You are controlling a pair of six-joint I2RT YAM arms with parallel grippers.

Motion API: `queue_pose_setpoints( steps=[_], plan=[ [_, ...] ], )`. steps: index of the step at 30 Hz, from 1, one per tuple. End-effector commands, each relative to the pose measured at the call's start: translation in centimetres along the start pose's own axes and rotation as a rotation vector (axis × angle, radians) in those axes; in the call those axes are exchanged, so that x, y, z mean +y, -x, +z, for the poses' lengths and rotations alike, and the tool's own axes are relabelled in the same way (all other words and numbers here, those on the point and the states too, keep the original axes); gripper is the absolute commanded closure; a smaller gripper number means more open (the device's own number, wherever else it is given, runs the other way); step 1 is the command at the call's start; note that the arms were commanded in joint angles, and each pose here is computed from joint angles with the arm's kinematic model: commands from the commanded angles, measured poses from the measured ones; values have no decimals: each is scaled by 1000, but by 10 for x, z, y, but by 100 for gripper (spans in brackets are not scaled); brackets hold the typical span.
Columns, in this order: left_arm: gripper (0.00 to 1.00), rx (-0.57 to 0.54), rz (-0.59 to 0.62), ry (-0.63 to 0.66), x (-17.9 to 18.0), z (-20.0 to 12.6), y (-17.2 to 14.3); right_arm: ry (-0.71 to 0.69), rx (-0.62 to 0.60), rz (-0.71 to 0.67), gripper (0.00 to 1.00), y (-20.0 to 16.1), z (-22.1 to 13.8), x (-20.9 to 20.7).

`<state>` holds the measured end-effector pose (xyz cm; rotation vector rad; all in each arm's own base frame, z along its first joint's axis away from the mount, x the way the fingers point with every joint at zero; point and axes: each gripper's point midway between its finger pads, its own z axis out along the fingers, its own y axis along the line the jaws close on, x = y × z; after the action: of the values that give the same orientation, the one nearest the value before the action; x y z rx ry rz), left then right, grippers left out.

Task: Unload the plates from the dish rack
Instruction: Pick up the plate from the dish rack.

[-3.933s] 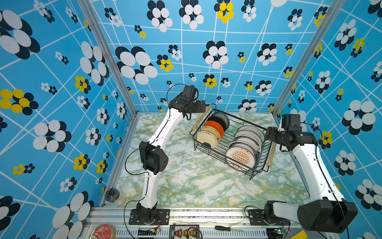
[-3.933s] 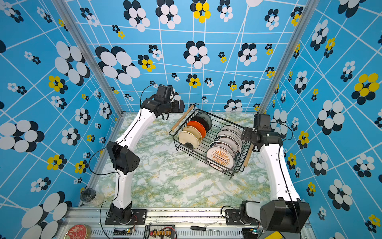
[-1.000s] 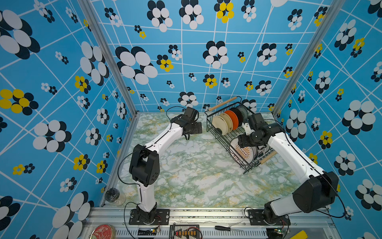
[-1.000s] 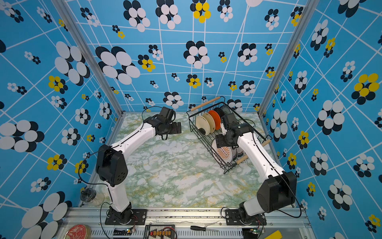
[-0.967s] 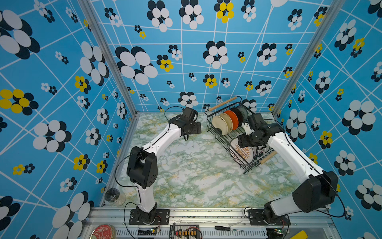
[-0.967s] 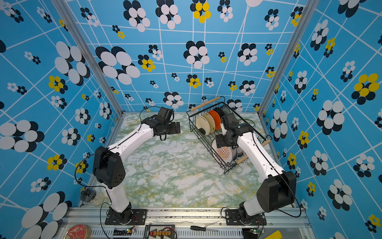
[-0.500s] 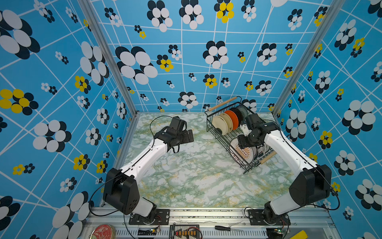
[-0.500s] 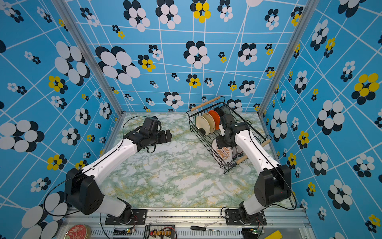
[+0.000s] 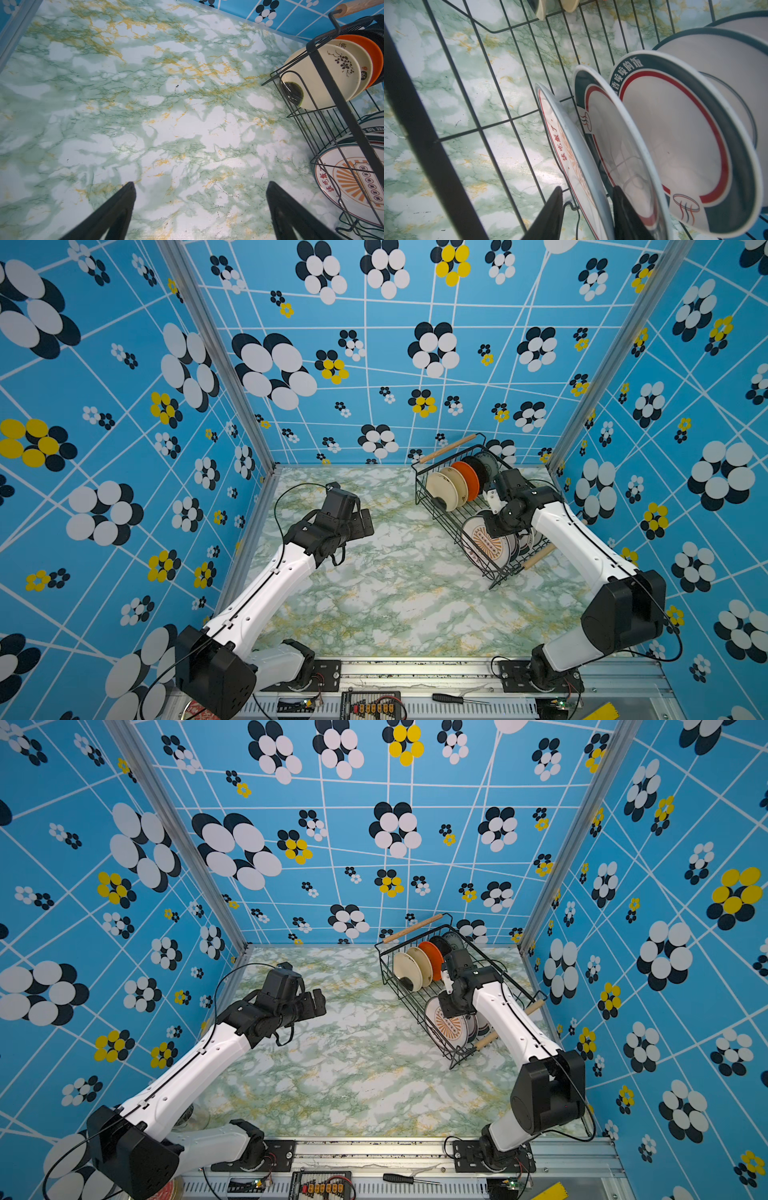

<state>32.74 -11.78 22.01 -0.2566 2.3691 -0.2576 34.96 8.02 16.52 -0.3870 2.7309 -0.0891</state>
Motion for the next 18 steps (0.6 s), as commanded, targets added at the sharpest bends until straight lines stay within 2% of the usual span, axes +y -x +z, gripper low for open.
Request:
queue_pose_setpoints(
  steps=[1,7,9,15,18],
  plan=[
    [1,25,10,67,21,-6,-9,-11,14,-13,60,-4,5,-2],
    [1,77,96,34,17,-7,-11,-1,34,-14,65,-8,16,0],
    [1,69,119,-10,11,-8,-12,-2,42,-11,66,-10,20,1],
    [1,12,120,-1,18,-15,-9,5,39,0,74,-12,25,3],
    [1,12,121,7,21,-16,-11,3,37,1,81,-13,28,3]
  ],
)
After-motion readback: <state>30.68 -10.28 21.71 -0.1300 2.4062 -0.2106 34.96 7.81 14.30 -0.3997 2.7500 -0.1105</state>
